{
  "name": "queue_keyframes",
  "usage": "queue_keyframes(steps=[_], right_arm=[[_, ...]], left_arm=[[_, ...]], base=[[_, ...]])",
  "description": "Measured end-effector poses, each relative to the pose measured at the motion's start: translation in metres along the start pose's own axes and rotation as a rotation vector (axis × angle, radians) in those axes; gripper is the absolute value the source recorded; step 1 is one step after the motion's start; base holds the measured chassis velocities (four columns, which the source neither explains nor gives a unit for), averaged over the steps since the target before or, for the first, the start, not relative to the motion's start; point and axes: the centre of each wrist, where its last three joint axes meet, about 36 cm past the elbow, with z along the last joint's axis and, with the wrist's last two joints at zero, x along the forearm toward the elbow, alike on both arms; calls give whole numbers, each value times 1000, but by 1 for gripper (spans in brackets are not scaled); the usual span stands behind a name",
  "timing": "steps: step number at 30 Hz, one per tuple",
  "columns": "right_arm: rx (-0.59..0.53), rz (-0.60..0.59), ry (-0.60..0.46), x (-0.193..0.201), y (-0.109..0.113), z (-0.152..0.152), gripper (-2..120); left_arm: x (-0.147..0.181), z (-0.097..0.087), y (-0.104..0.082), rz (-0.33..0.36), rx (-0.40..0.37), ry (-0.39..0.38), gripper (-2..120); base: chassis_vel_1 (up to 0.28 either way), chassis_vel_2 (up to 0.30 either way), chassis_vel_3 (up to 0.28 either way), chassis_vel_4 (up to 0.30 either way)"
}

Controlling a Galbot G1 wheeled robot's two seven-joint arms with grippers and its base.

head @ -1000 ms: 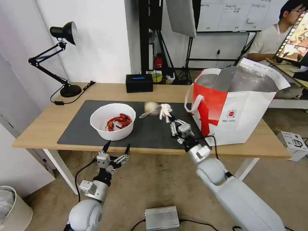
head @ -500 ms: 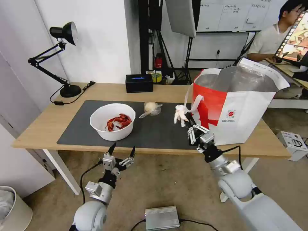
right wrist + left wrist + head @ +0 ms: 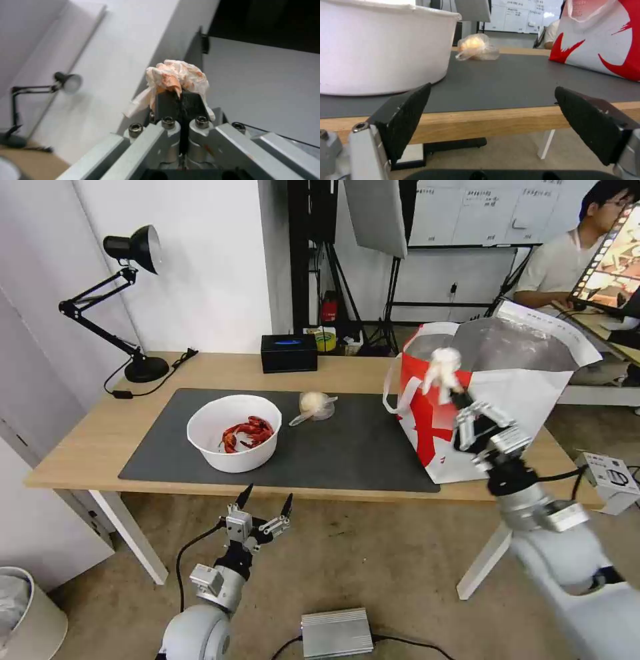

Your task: Pick up the trash from the table and place it into the takeout bag.

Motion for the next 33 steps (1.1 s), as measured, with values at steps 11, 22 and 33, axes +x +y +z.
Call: queue_keyframes(steps=[11,22,33], right_arm=[[-78,174,102,-16,-35,-20,0],[-214,308,292,-64,-78,-67,0],[-303,428,539,-96,-112,-74,0]], left_arm=[[5,-7,1,-4,-8,-10,100],[6,-11,-1,1,-5,-21,100],[6,-15,7,-9,-4,-32,100]], base=[[0,0,0,0],[0,0,0,0],[0,0,0,0]])
